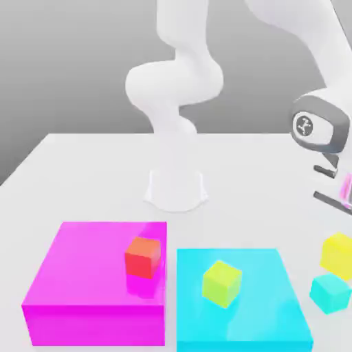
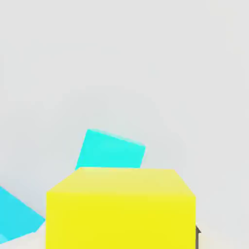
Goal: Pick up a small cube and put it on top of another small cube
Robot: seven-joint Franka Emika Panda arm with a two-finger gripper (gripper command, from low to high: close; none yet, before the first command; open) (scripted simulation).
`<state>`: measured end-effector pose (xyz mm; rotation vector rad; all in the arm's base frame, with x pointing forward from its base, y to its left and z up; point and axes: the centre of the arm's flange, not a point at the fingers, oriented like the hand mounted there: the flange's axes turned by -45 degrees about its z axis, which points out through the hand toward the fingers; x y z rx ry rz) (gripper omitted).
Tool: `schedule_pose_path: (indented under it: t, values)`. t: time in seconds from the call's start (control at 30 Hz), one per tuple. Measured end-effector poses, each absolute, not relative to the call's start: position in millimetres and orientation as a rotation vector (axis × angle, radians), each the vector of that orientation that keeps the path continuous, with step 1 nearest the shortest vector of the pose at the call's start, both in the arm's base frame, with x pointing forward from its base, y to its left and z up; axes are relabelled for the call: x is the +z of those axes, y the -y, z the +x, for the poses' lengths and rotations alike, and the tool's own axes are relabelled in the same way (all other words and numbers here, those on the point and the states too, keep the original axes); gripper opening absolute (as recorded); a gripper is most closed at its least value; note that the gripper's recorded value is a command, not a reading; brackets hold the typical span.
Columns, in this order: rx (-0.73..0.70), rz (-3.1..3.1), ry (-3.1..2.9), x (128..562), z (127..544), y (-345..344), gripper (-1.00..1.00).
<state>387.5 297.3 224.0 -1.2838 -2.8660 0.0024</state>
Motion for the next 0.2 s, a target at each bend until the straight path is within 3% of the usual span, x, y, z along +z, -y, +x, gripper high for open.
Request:
schedule_pose_path:
  t: [0.07,0.1,0.2]
  values:
    - [0.002,-1.269,2.873,198.6,385.4,-297.5,-1.00]
    - [0.003,-1.267,2.874,188.9,384.7,-297.1,1.00]
    - [0.003,-1.267,2.874,188.9,384.7,-297.1,1.00]
